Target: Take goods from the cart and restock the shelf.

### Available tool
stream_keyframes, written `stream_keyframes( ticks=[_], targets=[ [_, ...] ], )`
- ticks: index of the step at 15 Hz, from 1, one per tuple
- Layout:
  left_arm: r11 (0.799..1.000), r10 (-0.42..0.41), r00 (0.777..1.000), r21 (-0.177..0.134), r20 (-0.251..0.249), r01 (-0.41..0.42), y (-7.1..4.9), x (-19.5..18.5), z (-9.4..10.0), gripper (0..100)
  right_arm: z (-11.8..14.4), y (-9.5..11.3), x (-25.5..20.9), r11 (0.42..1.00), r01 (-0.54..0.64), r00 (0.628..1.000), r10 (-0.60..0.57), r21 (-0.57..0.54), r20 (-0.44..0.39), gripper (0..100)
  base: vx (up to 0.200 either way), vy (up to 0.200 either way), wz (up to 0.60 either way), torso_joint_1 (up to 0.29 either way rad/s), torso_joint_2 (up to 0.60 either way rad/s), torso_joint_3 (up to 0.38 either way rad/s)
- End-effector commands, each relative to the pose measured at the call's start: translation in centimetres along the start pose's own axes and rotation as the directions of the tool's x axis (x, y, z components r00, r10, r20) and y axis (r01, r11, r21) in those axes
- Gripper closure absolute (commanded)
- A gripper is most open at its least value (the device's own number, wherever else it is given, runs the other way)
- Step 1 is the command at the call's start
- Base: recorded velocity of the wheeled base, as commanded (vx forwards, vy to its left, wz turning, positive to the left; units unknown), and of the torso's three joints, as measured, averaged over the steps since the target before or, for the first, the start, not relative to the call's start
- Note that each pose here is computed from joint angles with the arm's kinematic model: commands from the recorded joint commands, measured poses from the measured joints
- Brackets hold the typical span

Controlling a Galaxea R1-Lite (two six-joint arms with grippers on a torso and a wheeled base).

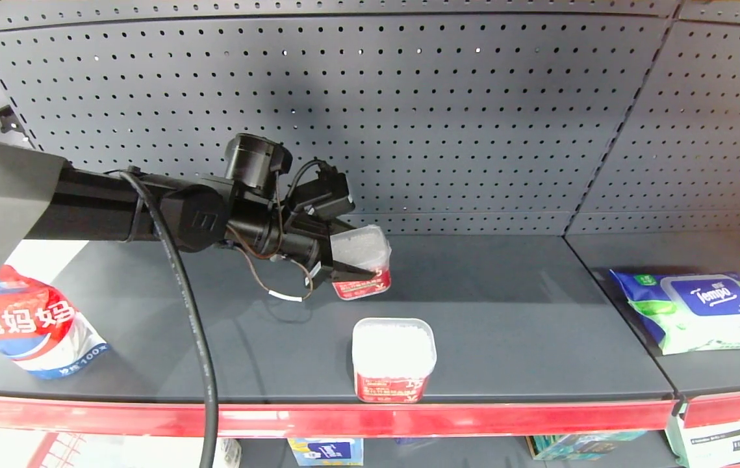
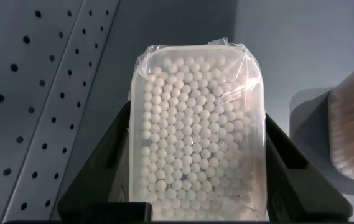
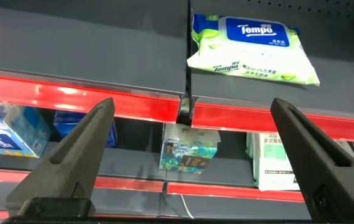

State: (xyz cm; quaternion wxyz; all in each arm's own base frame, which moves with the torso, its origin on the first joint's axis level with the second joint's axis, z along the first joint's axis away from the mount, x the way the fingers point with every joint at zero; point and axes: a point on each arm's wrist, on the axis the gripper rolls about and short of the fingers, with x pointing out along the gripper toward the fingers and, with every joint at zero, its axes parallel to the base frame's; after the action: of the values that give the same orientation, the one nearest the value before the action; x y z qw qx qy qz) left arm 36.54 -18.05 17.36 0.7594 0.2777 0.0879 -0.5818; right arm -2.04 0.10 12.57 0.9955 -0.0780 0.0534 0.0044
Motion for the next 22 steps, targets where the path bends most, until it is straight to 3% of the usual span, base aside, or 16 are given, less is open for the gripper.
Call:
stream_keyframes(
  ticks=[1, 11, 12, 19, 22],
  targets=[
    [1.0, 0.002, 1.0, -0.001, 0.001, -0.002, 0.0, -0.1, 0.1, 100, 0.0, 0.0, 0.1, 1.0, 0.001, 1.0, -0.001, 0.0, -0.005, 0, 0.0, 0.0, 0.0, 0.0, 0.0, 0.0],
    [1.0, -0.01, 1.0, -0.014, -0.02, 0.01, -0.3, 0.2, -0.1, 100, -0.4, 0.1, 0.1, 1.0, 0.011, 1.0, -0.011, -0.002, -0.011, 0, 0.0, 0.0, 0.0, 0.0, 0.0, 0.0],
    [1.0, -0.01, 1.0, -0.012, -0.022, 0.01, -0.3, 0.2, -0.1, 0, -0.5, 0.1, 0.1, 1.0, 0.011, 1.0, -0.011, -0.002, -0.011, 0, 0.0, 0.0, 0.0, 0.0, 0.0, 0.0],
    [1.0, 0.002, 0.999, -0.029, -0.037, -0.003, -0.4, -1.0, -0.8, 0, -0.7, 0.1, 0.0, 1.0, 0.013, 1.0, -0.013, -0.002, -0.01, 0, 0.0, 0.0, 0.0, 0.0, 0.0, 0.0],
    [0.997, 0.02, 0.997, -0.075, -0.075, -0.025, -1.0, -3.2, -2.2, 0, -0.9, 0.1, 0.1, 1.0, 0.01, 1.0, -0.01, -0.002, -0.014, 0, 0.0, 0.0, 0.0, 0.0, 0.0, 0.0]
  ],
)
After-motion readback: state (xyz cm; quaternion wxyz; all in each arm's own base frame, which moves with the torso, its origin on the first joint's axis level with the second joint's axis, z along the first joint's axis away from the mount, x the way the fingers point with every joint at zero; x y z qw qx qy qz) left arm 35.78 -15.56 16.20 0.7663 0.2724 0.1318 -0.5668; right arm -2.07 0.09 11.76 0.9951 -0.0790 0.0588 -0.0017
